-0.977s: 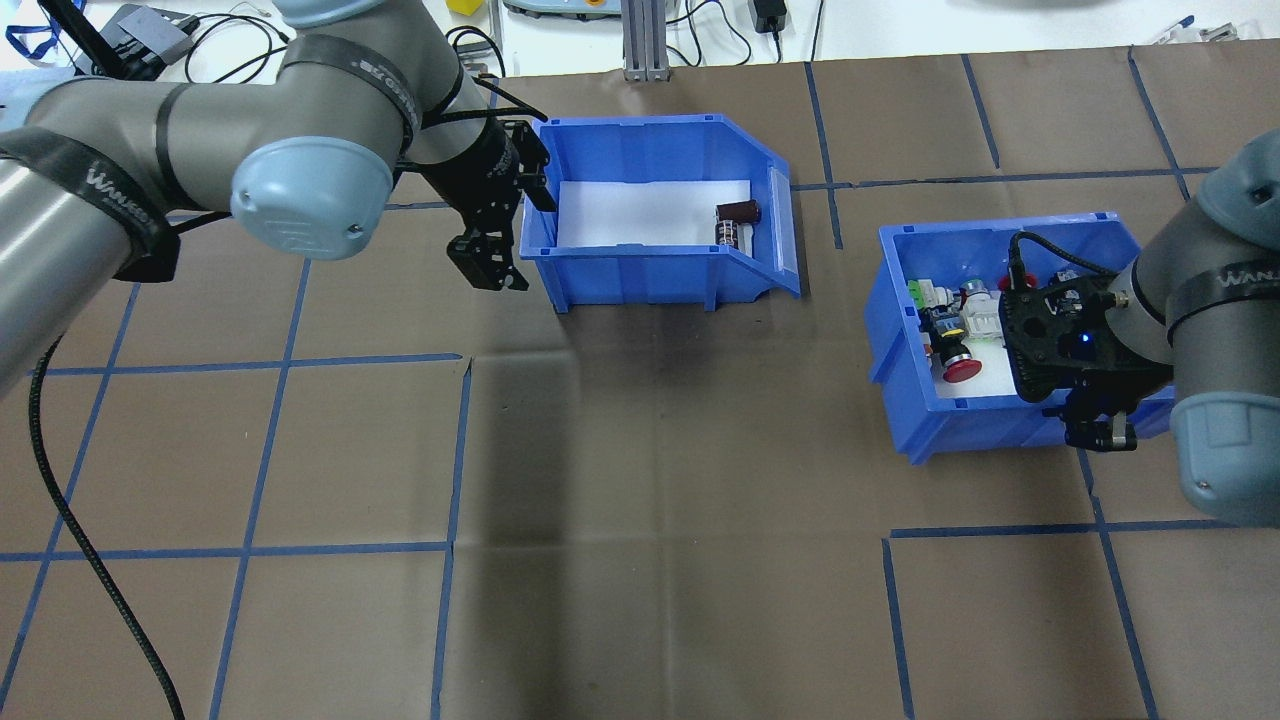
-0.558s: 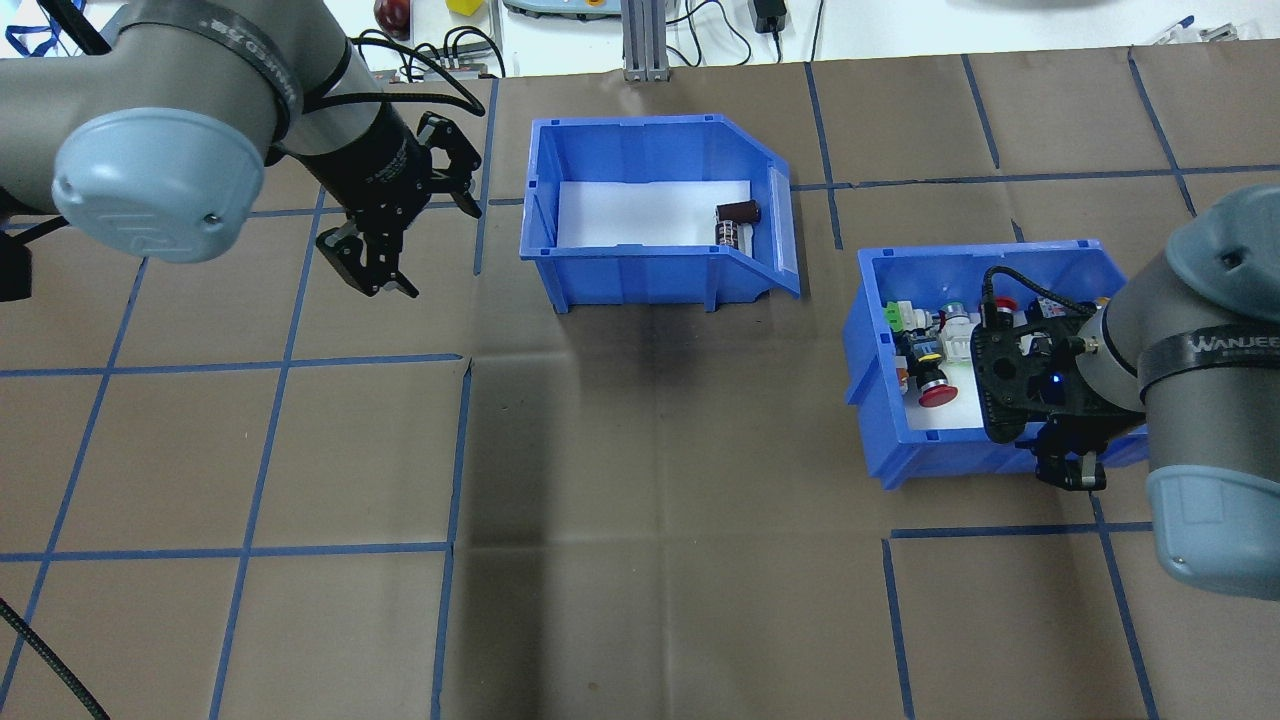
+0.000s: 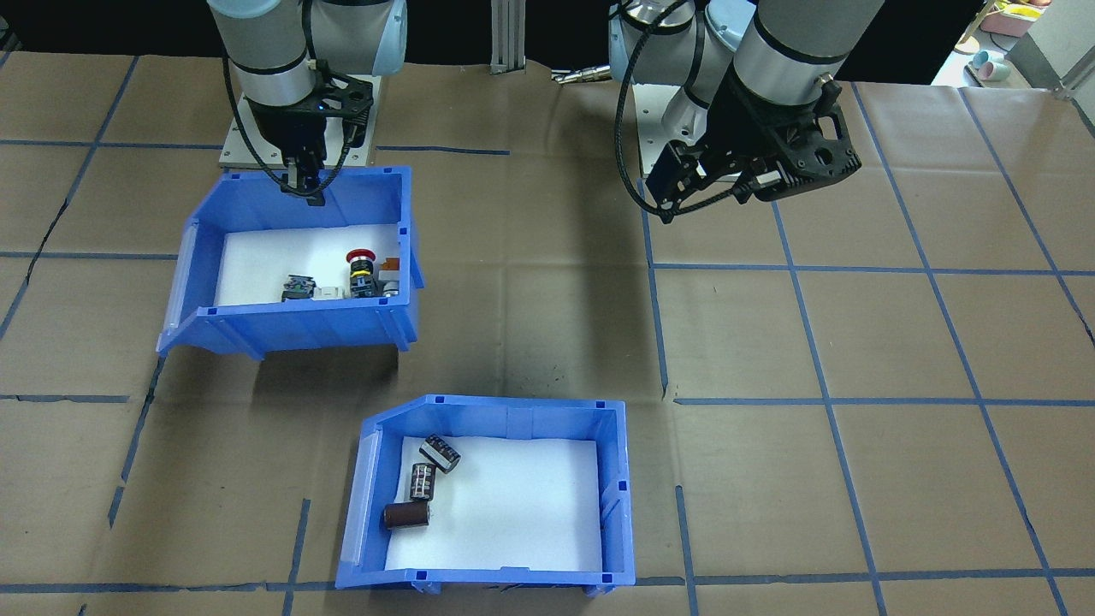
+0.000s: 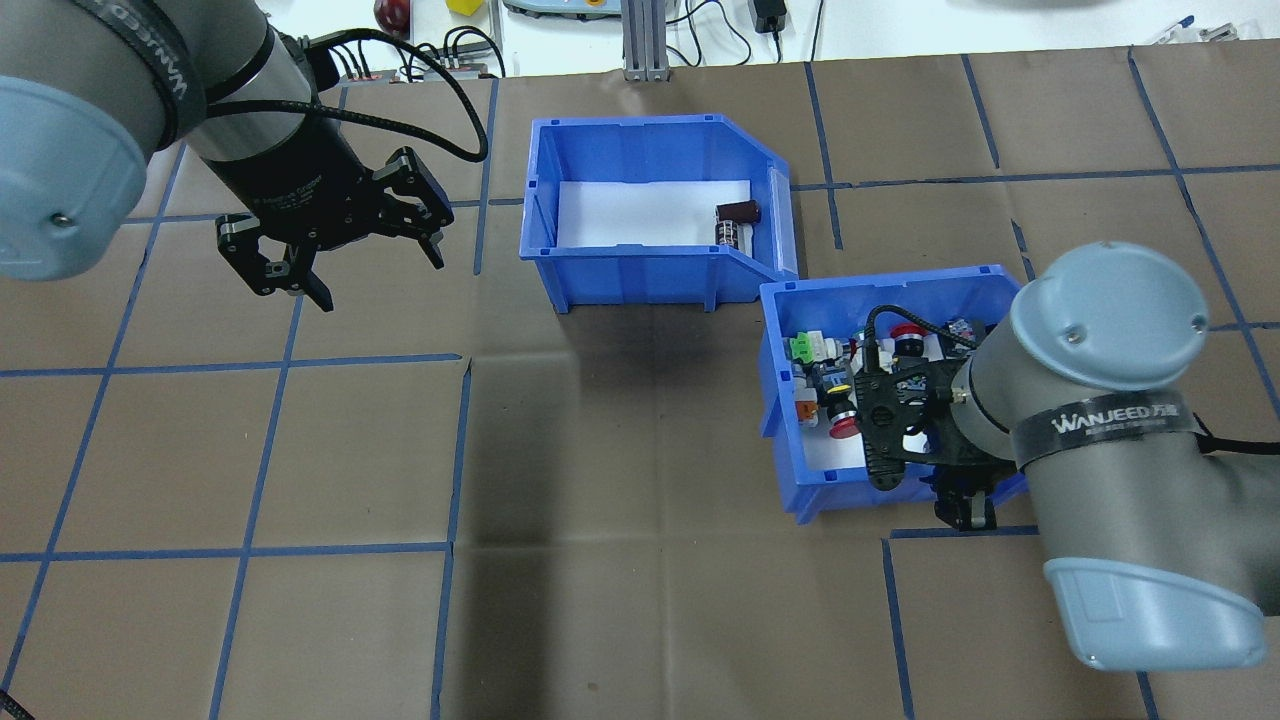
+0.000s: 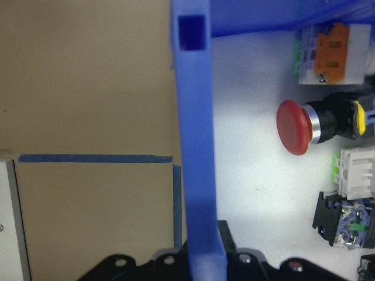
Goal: Place battery box in front
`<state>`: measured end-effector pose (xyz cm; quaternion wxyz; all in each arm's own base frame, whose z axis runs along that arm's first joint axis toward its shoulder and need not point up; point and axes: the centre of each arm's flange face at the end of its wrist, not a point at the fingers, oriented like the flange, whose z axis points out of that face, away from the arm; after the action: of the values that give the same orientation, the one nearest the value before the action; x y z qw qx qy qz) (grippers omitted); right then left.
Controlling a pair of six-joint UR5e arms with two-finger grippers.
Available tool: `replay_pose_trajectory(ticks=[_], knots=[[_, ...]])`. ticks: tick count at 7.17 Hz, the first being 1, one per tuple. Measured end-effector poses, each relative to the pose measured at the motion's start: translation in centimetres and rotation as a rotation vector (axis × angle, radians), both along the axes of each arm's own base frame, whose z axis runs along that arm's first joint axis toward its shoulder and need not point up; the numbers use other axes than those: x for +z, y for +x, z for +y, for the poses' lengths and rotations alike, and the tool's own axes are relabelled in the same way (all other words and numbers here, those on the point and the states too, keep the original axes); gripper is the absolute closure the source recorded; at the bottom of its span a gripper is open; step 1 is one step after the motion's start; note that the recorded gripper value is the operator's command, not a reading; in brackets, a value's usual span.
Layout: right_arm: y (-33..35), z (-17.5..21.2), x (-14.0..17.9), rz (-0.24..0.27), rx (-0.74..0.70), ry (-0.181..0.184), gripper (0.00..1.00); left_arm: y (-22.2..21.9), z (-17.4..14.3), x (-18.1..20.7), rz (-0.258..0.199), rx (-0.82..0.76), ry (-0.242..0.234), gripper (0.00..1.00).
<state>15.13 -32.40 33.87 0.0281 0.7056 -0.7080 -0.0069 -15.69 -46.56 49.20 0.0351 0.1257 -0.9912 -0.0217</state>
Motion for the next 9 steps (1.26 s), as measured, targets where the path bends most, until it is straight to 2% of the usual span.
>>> replay_pose_trajectory(ticks=[2, 4, 7, 9], knots=[[4.1, 2.2, -0.4, -0.004, -0.038, 0.002, 0.93, 0.1, 2.3, 1.4, 0.015, -0.226, -0.027, 0.01], [7.7, 3.9, -1.3, -0.002, -0.061, 0.010, 0.93, 0.2, 4.9, 2.4, 0.018, -0.382, -0.015, 0.01], [13.3, 5.3, -3.5, -0.016, -0.061, -0.036, 0.93, 0.6, 6.6, 3.3, 0.019, -0.401, -0.006, 0.01], [15.6, 6.1, -4.8, -0.020, -0.063, -0.045, 0.93, 0.6, 6.7, 3.4, 0.022, -0.401, -0.008, 0.01]])
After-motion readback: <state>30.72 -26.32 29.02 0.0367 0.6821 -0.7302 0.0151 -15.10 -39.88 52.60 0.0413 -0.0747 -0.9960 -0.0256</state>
